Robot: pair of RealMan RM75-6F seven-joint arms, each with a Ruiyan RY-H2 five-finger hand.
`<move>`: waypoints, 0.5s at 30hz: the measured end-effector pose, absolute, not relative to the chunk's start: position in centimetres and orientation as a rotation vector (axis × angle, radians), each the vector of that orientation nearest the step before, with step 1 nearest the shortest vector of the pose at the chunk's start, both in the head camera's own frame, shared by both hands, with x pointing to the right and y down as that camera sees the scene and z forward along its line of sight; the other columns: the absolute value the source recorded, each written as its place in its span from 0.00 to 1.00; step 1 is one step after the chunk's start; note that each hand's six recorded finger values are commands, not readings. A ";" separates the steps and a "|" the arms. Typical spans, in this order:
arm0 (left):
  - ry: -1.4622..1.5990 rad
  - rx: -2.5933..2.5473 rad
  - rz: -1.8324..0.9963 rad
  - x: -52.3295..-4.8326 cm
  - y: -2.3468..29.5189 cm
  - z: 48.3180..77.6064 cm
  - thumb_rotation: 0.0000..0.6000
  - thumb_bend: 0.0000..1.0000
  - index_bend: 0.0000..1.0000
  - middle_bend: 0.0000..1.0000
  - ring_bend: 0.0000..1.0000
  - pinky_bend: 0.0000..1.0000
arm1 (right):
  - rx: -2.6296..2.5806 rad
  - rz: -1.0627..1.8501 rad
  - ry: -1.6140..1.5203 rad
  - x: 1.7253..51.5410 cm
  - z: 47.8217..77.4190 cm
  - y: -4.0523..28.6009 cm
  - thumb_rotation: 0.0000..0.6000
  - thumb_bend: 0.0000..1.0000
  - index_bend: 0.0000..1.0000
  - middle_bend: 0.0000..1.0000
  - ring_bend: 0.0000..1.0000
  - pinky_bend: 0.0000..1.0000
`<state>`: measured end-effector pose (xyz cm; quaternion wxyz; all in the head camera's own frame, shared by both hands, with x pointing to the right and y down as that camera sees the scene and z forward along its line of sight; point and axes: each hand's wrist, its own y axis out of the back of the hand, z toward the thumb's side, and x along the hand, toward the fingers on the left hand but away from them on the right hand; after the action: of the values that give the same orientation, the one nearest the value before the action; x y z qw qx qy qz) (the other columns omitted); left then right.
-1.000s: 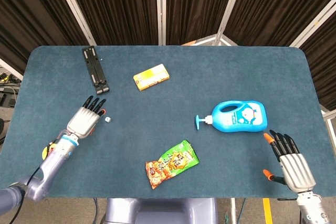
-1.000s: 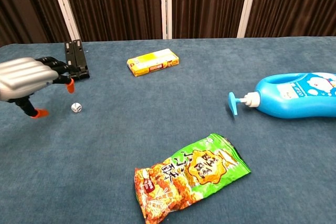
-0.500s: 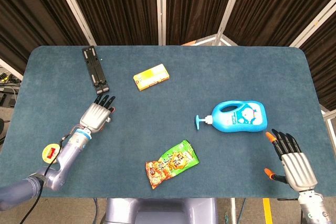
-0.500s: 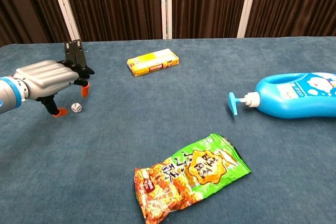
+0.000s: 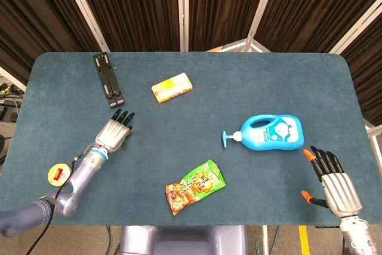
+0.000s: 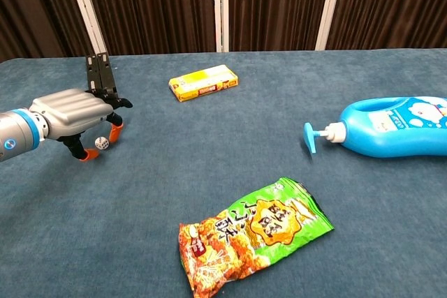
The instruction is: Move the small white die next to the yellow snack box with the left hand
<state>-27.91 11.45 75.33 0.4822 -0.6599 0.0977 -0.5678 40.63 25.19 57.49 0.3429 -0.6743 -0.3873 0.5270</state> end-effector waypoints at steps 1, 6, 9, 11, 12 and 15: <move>0.237 -1.606 -1.389 -28.0 11.5 75.4 1.00 0.37 0.43 0.00 0.00 0.00 | -1.752 1.367 -1.008 40.6 57.4 25.2 1.00 0.08 0.00 0.00 0.00 0.00; 0.243 -1.606 -1.403 -28.2 11.5 75.5 1.00 0.44 0.51 0.00 0.00 0.00 | -1.753 1.352 -1.011 40.4 57.3 25.3 1.00 0.08 0.00 0.00 0.00 0.00; 0.255 -1.607 -1.395 -28.1 11.5 75.3 1.00 0.50 0.59 0.00 0.00 0.00 | -1.752 1.349 -1.016 40.4 57.2 25.3 1.00 0.08 0.00 0.00 0.00 0.00; 0.269 -1.612 -1.387 -27.9 11.5 75.1 1.00 0.51 0.60 0.00 0.00 0.00 | -1.751 1.348 -1.018 40.4 57.1 25.3 1.00 0.08 0.00 0.00 0.00 0.00; 0.276 -1.616 -1.383 -27.9 11.5 75.0 1.00 0.52 0.60 0.00 0.00 0.00 | -1.750 1.346 -1.021 40.4 57.1 25.3 1.00 0.08 0.00 0.00 0.00 0.00; 0.300 -1.625 -1.362 -27.5 11.5 74.5 1.00 0.52 0.61 0.00 0.00 0.00 | -1.749 1.344 -1.022 40.5 57.0 25.3 1.00 0.08 0.00 0.00 0.00 0.00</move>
<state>-27.52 11.50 74.52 0.4794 -0.6661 0.1229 -0.5580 40.47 25.30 57.00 0.3481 -0.6744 -0.3942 0.5182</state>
